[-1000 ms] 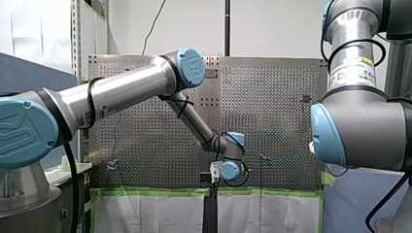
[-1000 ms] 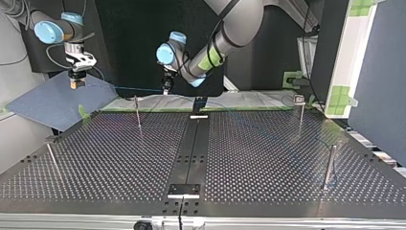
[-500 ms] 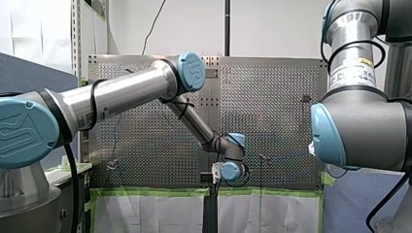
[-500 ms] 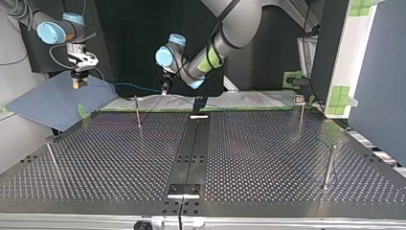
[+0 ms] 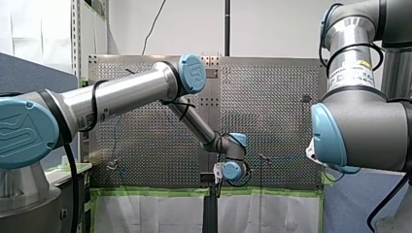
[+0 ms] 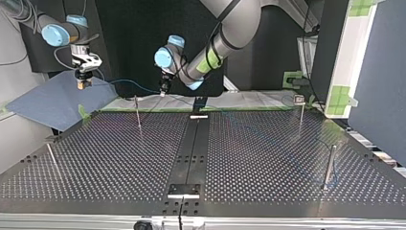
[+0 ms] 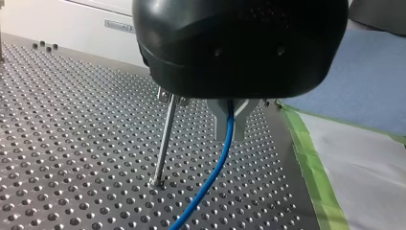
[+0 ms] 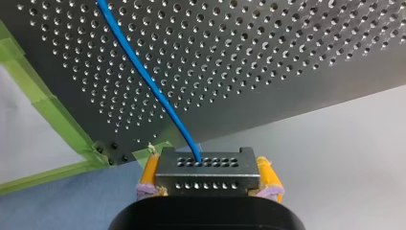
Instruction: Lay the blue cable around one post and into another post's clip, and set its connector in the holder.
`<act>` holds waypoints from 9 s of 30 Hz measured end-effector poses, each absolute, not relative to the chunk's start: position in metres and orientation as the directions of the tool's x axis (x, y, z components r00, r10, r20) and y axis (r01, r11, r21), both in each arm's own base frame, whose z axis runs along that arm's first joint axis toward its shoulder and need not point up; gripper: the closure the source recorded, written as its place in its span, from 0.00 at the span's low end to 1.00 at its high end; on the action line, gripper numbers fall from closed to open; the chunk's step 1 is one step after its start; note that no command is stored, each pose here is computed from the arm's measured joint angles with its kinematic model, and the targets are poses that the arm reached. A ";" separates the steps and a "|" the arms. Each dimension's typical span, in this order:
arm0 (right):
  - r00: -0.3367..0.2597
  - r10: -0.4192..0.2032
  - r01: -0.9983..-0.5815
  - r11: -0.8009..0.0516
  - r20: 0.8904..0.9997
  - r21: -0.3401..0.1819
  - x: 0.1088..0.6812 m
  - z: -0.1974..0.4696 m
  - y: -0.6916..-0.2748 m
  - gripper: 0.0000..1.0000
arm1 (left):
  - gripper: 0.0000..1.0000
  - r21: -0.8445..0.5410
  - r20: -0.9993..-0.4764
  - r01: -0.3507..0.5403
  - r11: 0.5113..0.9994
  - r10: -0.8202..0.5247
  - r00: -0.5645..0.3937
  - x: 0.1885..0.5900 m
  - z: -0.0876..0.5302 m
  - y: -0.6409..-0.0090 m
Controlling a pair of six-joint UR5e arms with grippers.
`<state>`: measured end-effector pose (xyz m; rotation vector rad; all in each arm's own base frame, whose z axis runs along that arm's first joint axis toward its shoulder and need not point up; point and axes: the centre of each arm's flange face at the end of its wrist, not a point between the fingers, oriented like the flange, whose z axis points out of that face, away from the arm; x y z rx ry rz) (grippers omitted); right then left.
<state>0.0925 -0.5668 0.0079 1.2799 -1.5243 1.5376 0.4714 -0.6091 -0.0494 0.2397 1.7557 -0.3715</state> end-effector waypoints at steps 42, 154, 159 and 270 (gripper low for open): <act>-0.327 -0.251 -0.916 -0.153 0.911 -0.371 0.106 -0.027 -0.598 1.00 | 1.00 -0.155 -0.963 0.353 0.923 -0.060 -0.265 0.508 -0.059 -0.613; -0.277 -0.267 -0.934 -0.149 0.923 -0.323 0.087 -0.041 -0.676 1.00 | 1.00 -0.111 -0.967 0.381 0.918 -0.012 -0.253 0.524 -0.035 -0.618; -0.275 -0.263 -0.934 -0.155 0.925 -0.322 0.090 -0.039 -0.678 1.00 | 1.00 -0.104 -0.967 0.384 0.918 -0.003 -0.256 0.523 -0.038 -0.617; -0.279 -0.240 -0.926 -0.190 0.930 -0.327 0.110 -0.024 -0.700 1.00 | 0.00 -0.041 -0.960 0.550 0.834 0.120 -0.255 0.453 0.018 -0.637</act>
